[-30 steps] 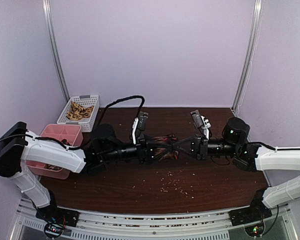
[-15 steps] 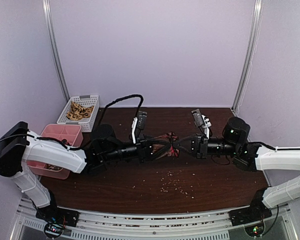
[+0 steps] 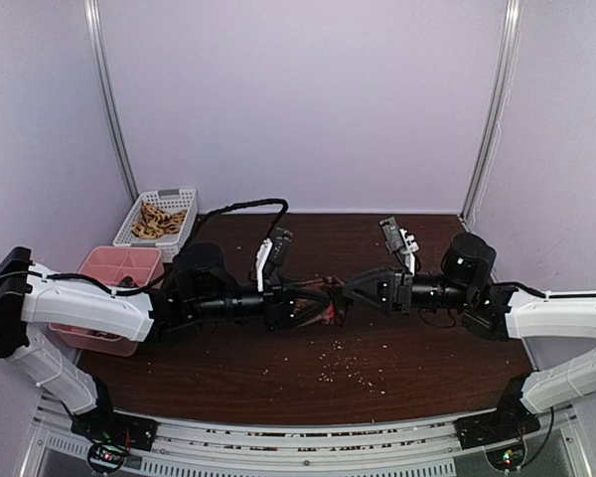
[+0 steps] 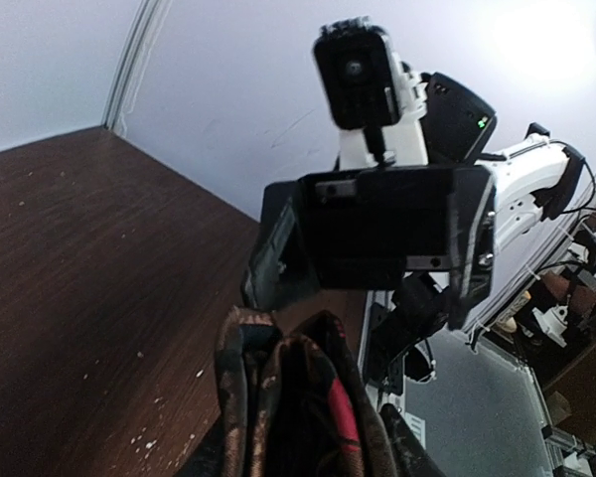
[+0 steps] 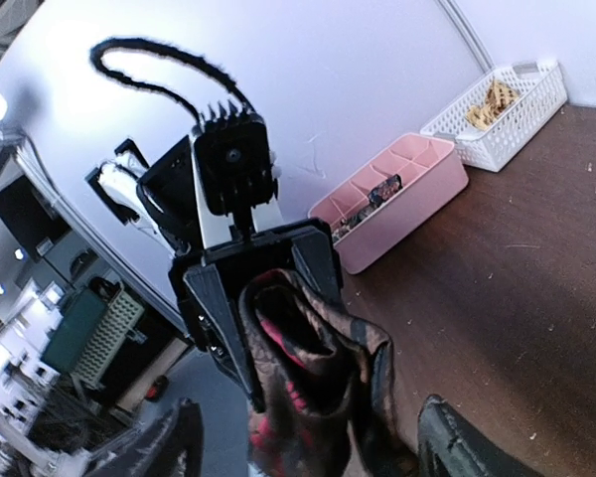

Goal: Roll the ties
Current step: Pass from the right arm to the left, then place the tie in the storage box.

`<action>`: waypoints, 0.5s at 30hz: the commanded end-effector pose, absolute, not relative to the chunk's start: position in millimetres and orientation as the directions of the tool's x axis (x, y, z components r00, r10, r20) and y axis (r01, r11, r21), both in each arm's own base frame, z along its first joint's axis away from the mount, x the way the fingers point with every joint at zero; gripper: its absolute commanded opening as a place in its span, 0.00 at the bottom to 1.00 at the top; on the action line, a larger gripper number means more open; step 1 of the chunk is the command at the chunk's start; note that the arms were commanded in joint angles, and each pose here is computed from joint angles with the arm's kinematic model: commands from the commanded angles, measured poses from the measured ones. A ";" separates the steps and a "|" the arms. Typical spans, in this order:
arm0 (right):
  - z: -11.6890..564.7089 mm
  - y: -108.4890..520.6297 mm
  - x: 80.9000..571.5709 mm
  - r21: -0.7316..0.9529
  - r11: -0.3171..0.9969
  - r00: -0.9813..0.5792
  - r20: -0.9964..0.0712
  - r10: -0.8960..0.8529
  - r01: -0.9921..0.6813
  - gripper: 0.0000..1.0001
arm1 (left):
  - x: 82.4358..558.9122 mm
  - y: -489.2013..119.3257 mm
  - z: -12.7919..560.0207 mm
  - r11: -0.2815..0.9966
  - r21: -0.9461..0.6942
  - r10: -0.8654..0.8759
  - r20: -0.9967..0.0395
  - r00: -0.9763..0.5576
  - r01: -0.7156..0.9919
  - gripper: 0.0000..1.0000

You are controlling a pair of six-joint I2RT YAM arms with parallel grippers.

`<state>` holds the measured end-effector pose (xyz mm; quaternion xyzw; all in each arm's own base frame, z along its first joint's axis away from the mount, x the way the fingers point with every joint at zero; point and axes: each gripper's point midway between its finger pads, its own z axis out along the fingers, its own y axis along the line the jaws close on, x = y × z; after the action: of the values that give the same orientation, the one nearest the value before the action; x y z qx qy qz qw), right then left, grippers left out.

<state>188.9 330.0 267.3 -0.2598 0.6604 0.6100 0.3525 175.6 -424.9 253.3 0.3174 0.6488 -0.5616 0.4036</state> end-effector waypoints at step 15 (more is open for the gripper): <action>230.7 336.5 214.4 0.673 0.173 -0.685 -0.729 -0.010 -0.719 0.99 | 269.5 -169.1 229.2 0.866 -0.217 0.239 -0.613 -0.753 0.451 0.00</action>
<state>213.1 329.9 231.0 -0.2418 0.7038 0.5885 0.3160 278.0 -244.4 244.1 0.2254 0.8584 -0.2806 0.3655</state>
